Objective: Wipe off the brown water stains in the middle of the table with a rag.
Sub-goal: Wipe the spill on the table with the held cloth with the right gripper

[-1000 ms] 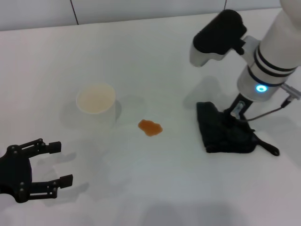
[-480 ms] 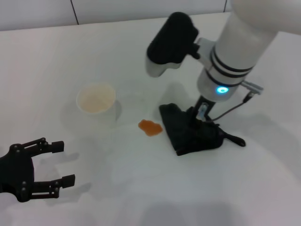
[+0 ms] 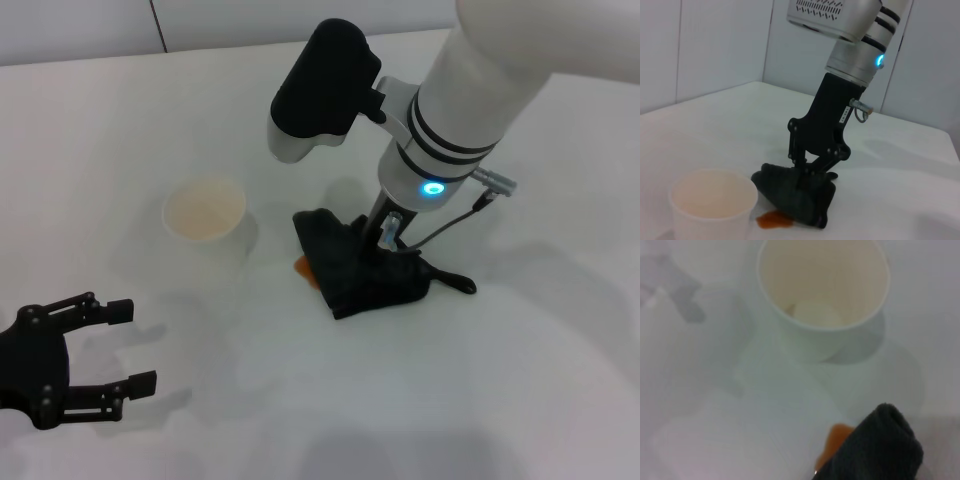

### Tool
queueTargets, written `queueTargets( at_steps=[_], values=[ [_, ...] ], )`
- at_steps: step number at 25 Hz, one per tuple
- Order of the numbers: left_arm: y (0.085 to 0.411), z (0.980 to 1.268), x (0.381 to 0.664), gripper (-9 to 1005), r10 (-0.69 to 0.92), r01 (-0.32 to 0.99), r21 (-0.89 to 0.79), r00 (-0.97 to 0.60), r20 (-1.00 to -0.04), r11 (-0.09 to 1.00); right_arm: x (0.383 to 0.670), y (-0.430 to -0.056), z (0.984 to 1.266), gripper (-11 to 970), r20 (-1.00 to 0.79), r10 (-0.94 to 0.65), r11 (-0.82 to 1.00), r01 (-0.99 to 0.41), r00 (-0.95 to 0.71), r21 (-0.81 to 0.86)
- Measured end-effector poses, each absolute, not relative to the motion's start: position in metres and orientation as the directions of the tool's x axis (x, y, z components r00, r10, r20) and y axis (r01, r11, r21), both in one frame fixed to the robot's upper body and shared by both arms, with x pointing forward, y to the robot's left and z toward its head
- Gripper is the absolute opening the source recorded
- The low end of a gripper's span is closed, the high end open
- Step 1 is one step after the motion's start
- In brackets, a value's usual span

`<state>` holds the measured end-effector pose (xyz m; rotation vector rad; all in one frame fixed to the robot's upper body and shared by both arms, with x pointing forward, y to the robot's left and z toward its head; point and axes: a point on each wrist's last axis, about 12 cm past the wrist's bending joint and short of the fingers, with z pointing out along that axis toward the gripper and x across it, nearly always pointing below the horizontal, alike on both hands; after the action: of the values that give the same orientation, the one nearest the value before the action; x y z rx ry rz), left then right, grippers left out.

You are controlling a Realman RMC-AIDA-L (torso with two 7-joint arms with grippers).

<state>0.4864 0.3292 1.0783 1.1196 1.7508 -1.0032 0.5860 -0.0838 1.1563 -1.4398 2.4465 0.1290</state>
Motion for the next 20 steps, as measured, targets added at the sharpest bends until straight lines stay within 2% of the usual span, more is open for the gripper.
queueTargets(
  at_steps=[10,20],
  values=[
    [0.332,1.080,0.487,895,0.291,0.937,-0.182,-0.270,-0.918,0.297,0.592,-0.081,1.150,95,-0.366,-0.823,0.488,-0.870,-0.433,-0.068],
    [0.332,1.081,0.488,895,0.286,0.936,-0.179,-0.268,-0.920,0.303,0.580,-0.074,1.143,94,-0.369,-0.831,0.448,-0.894,-0.416,-0.004]
  ],
)
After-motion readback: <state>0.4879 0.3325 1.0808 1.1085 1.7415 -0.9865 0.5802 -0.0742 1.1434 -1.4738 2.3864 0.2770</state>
